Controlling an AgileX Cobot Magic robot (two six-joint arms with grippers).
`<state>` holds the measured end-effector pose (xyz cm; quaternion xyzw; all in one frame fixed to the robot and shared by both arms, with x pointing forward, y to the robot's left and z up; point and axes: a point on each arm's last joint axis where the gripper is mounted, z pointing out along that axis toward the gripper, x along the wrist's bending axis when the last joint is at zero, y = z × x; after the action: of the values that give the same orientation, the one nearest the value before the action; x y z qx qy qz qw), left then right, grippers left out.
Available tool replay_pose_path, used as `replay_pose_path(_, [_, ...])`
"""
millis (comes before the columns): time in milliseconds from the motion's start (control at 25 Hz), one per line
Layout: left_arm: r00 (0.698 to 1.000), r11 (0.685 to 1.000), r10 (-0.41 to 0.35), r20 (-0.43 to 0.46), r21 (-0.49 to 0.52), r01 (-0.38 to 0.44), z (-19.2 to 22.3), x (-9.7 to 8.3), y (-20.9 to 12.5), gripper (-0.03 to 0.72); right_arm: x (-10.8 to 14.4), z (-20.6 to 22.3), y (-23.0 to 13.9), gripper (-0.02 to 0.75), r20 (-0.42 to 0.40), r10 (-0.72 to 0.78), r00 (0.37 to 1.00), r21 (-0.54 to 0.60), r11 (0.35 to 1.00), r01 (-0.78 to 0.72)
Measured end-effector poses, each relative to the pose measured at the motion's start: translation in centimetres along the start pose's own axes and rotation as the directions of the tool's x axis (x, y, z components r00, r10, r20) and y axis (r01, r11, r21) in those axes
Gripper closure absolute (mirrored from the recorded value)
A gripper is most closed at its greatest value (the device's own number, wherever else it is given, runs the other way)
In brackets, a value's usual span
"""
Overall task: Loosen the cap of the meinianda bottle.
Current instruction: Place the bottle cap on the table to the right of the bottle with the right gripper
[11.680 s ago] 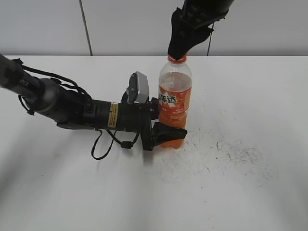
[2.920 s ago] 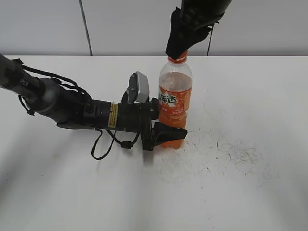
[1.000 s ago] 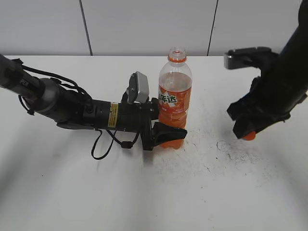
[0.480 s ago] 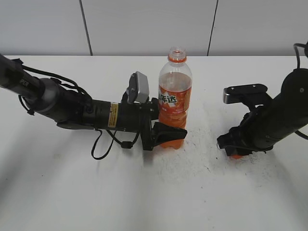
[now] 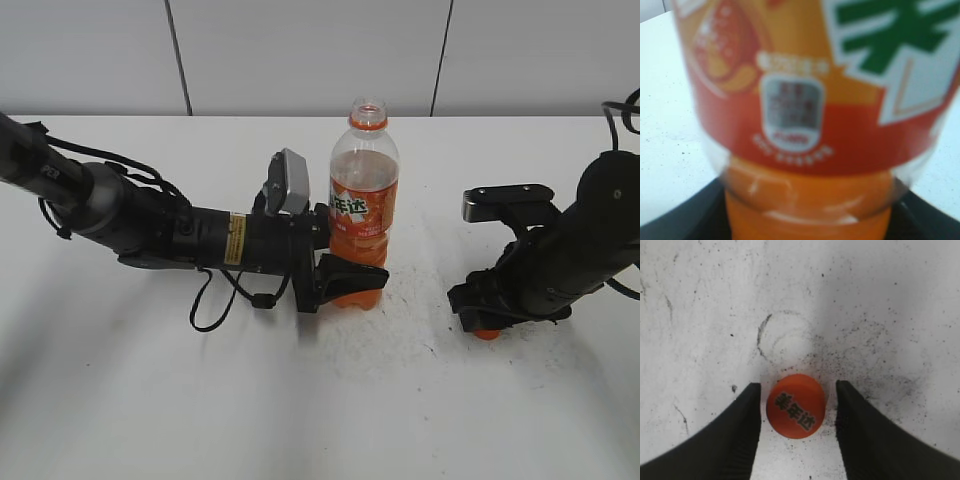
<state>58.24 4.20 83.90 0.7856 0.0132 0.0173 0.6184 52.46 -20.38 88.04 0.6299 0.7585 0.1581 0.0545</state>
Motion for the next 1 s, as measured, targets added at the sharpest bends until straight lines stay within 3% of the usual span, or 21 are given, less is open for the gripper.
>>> replay_pose_path(160, [1.000, 1.000, -0.013, 0.001, -0.001, 0.013, 0.0, 0.0, 0.0, 0.155, 0.0, 0.0, 0.0, 0.260, 0.000, 0.002, 1.000, -0.001, 1.000, -0.002])
replay_pose_path(280, [0.999, 0.999, -0.051, -0.002, 0.015, 0.051, 0.0, 0.0, -0.1, 0.088, 0.1, -0.6, 0.0, 0.213, -0.006, 0.001, 1.000, -0.001, 1.000, -0.001])
replay_pose_path(480, [0.998, 0.996, -0.065, -0.004, 0.055, 0.065, 0.0, 0.0, -0.5, 0.029, 0.5, -2.8, 0.3, 0.204, -0.024, -0.007, 1.000, -0.025, 1.000, 0.006])
replay_pose_path(1000, [0.999, 0.970, -0.053, 0.004, 0.237, 0.051, -1.4, 0.5, -1.1, 0.031, 0.6, -4.0, 0.5, 0.204, -0.031, -0.011, 0.999, -0.054, 0.999, 0.009])
